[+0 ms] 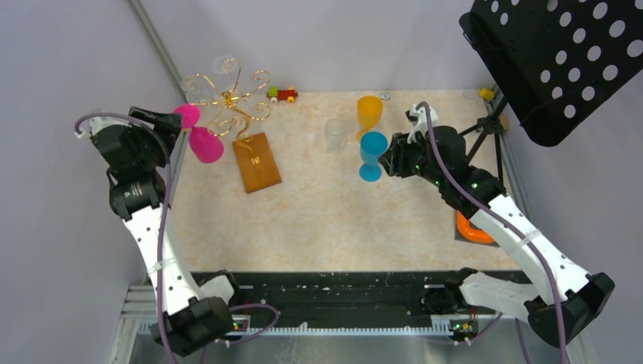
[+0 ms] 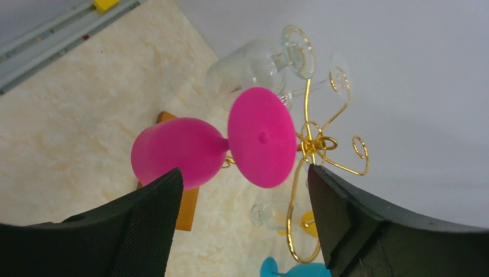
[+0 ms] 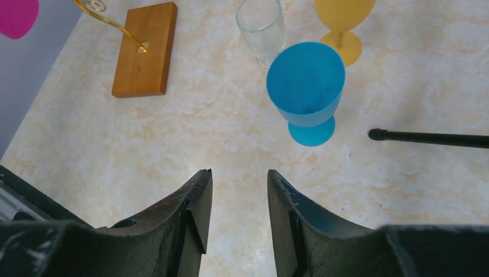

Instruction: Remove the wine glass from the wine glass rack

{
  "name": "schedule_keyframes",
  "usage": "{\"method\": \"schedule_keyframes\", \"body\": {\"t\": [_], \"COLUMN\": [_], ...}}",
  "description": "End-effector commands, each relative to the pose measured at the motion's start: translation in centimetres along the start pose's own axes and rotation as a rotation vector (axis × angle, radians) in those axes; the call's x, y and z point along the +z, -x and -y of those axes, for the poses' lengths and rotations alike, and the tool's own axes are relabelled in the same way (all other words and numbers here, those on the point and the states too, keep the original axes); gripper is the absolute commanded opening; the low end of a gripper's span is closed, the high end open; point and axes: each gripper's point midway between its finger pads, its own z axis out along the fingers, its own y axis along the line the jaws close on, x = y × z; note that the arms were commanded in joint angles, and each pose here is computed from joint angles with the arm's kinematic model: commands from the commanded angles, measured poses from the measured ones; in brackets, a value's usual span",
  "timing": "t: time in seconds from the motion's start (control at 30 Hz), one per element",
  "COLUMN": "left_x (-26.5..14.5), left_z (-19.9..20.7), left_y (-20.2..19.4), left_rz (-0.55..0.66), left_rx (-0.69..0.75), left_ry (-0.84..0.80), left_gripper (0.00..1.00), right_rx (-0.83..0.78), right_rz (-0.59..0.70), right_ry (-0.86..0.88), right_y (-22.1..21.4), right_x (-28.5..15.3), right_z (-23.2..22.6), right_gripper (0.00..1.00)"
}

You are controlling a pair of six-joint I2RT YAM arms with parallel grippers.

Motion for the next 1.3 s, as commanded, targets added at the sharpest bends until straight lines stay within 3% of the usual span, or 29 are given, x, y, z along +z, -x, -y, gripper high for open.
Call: {"method": "schedule_keyframes", "body": {"t": [0.0, 0.27, 0.57, 0.97, 1.17, 1.27], "left_x": [1.4, 2.2, 2.4, 3.4, 4.1, 4.5], "left_z": [0.5, -0.5, -0.6, -0.9, -1.5, -1.5], "left_y": [-0.6, -0.4, 0.3, -0.4, -1.2, -1.6], "left_rz": [-0.065, -0.054, -0.024, -0.066, -0.101, -0.119], "left_rx": [-0.099, -0.189, -0.188, -0.237, -0.261, -0.286], "left_ry": [-0.089, -0.108, -0.095, -0.109, -0.107, -0.124], "left_gripper": [0.83, 0.79, 0.77, 0.5, 0.45, 0.36], "right_rx": [0.021, 0.02, 0.014, 0.025, 0.021, 0.022], "right_rz": [0.077, 0.071, 0.084, 0.096, 0.087, 0.087], "right_ry": [0.054, 0.079, 0.063, 0.057, 0.025, 0.025], "right_y": [1.3, 0.9, 0.7, 0.3, 0.3, 0.2], "right_x": [-1.0, -0.6, -0.6, -0.7, -0.6, -0.6], "right_z": [-0.9, -1.3, -0.8, -0.6, 0.0, 0.0], "right_gripper": [0.41, 0.41, 0.41, 0.41, 0.4, 0.4]}}
